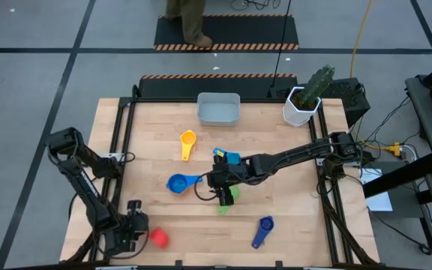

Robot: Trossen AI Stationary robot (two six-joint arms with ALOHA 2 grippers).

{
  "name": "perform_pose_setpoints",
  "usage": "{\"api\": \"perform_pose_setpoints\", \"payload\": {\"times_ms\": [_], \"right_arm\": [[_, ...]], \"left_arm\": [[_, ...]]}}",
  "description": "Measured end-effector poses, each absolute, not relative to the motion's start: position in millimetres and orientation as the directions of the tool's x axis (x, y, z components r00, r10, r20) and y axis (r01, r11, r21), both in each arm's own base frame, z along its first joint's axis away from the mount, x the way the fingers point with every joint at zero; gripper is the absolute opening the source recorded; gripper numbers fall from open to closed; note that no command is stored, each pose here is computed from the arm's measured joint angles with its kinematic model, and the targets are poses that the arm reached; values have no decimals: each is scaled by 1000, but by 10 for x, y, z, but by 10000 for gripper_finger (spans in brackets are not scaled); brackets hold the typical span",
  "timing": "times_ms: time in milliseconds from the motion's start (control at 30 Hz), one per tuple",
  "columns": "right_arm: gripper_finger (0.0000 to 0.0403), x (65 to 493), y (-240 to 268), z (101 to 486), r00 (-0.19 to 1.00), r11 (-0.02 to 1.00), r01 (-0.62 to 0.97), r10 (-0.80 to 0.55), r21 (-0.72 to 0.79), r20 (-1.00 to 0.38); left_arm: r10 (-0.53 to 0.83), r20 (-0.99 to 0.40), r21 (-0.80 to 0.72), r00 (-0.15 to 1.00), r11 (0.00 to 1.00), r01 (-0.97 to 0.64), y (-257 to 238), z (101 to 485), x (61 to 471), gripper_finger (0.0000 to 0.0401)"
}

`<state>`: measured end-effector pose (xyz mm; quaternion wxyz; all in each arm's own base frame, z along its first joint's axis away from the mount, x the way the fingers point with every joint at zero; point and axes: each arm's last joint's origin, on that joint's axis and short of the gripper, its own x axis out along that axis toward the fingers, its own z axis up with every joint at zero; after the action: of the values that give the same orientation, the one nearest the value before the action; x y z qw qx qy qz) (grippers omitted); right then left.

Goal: Nest measuring cups in basket
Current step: Stack the red measuring cup into the blue measuring cup

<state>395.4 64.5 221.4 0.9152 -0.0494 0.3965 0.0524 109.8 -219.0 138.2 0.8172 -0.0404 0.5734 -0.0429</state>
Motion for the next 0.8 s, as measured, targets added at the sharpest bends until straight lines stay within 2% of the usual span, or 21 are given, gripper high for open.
{"api": "perform_pose_setpoints", "payload": {"times_ms": [167, 233, 500, 600, 800], "right_arm": [[244, 3954, 645, 2214, 681, 990, -135, 56, -49, -730], [244, 3955, 642, 2215, 683, 990, -128, 47, -56, -729], [244, 3976, 637, 2236, 712, 990, -66, -40, -124, -701], [244, 3985, 665, 2250, 727, 987, -67, -53, -148, -684], [244, 3878, 711, 2467, 754, 959, 67, -230, -275, -615]], "left_arm": [[-127, -928, -100, 351, 990, 95, -2176, 1388, 1175, 38], [-121, -927, -92, 355, 991, 97, -2147, 1398, 1219, 13], [-82, -910, -52, 406, 995, 85, -1865, 1621, 1422, 7], [-44, -872, -11, 487, 998, 69, -1710, 1785, 1480, 9], [34, -708, 72, 705, 997, 25, -1398, 2211, 1499, 6]]}}
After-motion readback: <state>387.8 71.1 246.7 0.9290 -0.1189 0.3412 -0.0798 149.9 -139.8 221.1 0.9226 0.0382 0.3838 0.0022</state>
